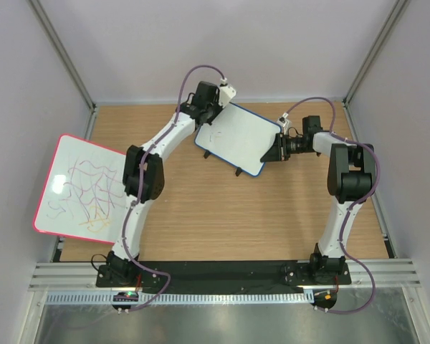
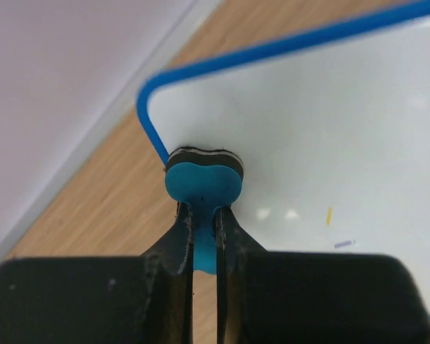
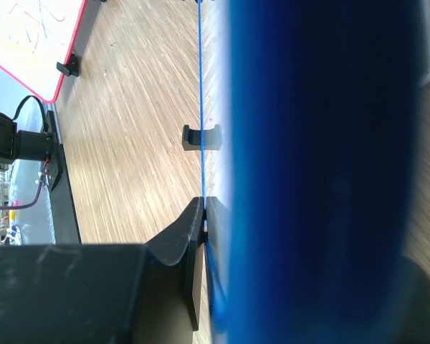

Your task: Erase the whiteboard

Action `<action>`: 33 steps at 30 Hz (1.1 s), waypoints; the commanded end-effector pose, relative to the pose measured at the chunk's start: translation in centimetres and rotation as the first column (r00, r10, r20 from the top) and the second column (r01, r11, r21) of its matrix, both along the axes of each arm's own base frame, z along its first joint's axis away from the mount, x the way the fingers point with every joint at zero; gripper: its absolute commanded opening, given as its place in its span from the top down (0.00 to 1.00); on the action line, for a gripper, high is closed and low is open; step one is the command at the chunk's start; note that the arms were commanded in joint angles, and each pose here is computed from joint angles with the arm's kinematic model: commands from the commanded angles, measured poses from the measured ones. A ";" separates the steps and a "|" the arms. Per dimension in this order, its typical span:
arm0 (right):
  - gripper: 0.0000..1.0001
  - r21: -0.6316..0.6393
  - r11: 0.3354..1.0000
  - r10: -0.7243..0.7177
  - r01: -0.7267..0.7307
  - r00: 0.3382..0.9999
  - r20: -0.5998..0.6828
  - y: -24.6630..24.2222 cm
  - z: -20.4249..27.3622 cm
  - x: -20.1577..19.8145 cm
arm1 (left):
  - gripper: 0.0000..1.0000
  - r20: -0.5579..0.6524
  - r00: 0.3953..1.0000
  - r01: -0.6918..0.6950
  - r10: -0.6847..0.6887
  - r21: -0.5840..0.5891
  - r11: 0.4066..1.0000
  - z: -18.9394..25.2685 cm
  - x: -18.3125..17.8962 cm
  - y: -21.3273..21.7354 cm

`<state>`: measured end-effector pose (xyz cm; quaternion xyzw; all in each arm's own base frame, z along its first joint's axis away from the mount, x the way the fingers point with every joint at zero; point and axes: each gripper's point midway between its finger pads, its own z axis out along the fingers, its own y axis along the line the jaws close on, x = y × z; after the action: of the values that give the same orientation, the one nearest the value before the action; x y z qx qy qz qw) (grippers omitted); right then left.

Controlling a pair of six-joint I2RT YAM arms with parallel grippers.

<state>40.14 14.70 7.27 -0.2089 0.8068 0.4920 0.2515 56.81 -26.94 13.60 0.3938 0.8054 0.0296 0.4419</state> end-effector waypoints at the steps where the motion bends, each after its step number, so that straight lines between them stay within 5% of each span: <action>1: 0.99 -0.061 0.998 0.024 -0.018 0.995 0.094 0.1 0.8 0.4 | 1.00 0.071 0.997 -0.023 0.029 -0.086 0.996 3.0 2.0 -1.2; 11: 0.99 -0.062 0.998 0.023 -0.017 0.996 0.091 0.1 0.8 0.4 | 1.00 0.107 0.993 -0.042 0.051 -0.077 0.996 4.0 2.8 -1.0; 25: 0.99 -0.057 0.998 0.015 -0.010 0.996 0.090 0.2 0.9 0.3 | 1.00 -0.047 0.960 0.280 -0.276 0.157 0.947 -5.2 -9.9 -4.8; 33: 0.99 -0.058 0.998 0.015 -0.010 0.996 0.093 0.1 0.9 0.2 | 1.00 -0.011 0.974 0.225 -0.224 0.068 0.972 -2.9 -7.3 -8.2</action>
<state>40.29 14.59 7.29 -0.2076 0.8098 0.4865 0.2539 47.19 -32.31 8.93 0.5230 0.7610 0.0396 0.3818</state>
